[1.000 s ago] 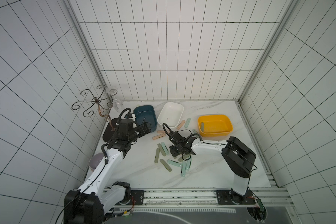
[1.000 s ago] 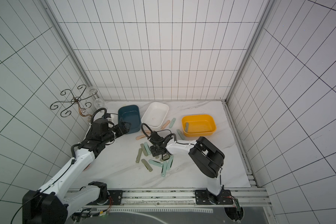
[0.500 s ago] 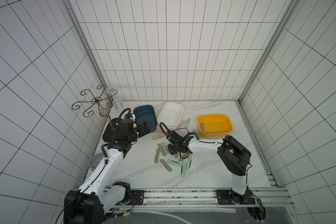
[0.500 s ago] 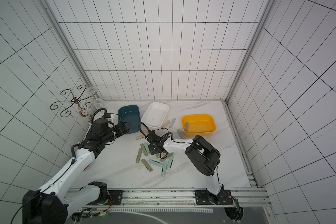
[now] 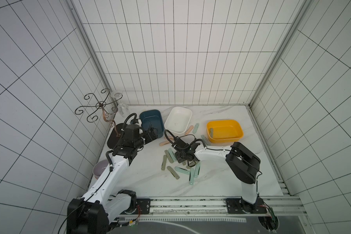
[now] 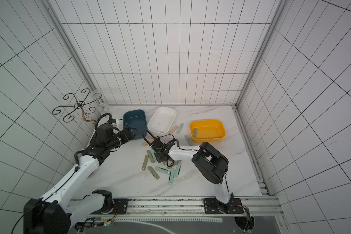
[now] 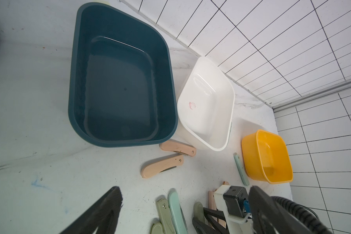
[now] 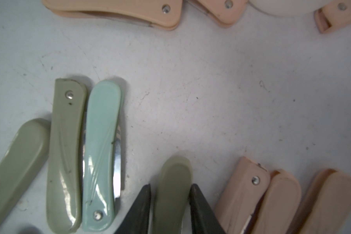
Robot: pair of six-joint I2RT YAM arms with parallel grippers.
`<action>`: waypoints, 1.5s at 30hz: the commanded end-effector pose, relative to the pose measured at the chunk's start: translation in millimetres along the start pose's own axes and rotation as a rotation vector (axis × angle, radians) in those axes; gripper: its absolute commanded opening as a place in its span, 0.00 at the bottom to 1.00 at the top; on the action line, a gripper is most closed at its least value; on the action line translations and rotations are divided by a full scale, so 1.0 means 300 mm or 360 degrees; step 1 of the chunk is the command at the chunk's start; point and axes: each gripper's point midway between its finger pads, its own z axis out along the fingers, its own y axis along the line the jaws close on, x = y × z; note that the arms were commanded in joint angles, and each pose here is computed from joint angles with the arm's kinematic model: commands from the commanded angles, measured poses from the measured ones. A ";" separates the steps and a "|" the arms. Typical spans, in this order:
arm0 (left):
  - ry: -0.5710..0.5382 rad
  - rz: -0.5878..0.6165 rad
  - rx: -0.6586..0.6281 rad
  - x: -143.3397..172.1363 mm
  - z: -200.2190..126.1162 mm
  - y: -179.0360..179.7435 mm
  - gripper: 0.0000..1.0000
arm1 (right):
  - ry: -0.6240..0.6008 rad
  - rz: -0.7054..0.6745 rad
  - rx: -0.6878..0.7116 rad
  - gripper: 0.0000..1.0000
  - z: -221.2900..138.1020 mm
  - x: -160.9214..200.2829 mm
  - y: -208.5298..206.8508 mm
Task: Place the fruit knives into the storage box by color
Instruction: Pick up the fruit knife from the center of the board, then place the fruit knife in the storage box.
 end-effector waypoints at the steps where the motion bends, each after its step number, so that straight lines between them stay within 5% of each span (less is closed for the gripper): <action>1: -0.0034 -0.0007 0.0033 -0.014 -0.004 -0.013 0.97 | 0.0140 -0.0055 0.0042 0.30 0.026 0.057 0.002; 16: -0.0031 0.0018 0.0091 -0.023 -0.006 -0.064 0.97 | -0.0119 0.0025 -0.0014 0.27 -0.120 -0.140 0.006; 25: -0.0015 0.0054 0.0139 -0.023 0.001 -0.127 0.97 | -0.0337 0.0214 -0.0057 0.26 -0.270 -0.321 -0.138; 33: -0.0009 0.0081 0.0182 -0.025 0.000 -0.173 0.97 | -0.0528 0.0443 0.0100 0.27 -0.402 -0.444 -0.477; 45: 0.0023 0.0128 0.0220 -0.009 0.016 -0.237 0.97 | -0.0640 0.0752 0.0436 0.27 -0.466 -0.444 -1.012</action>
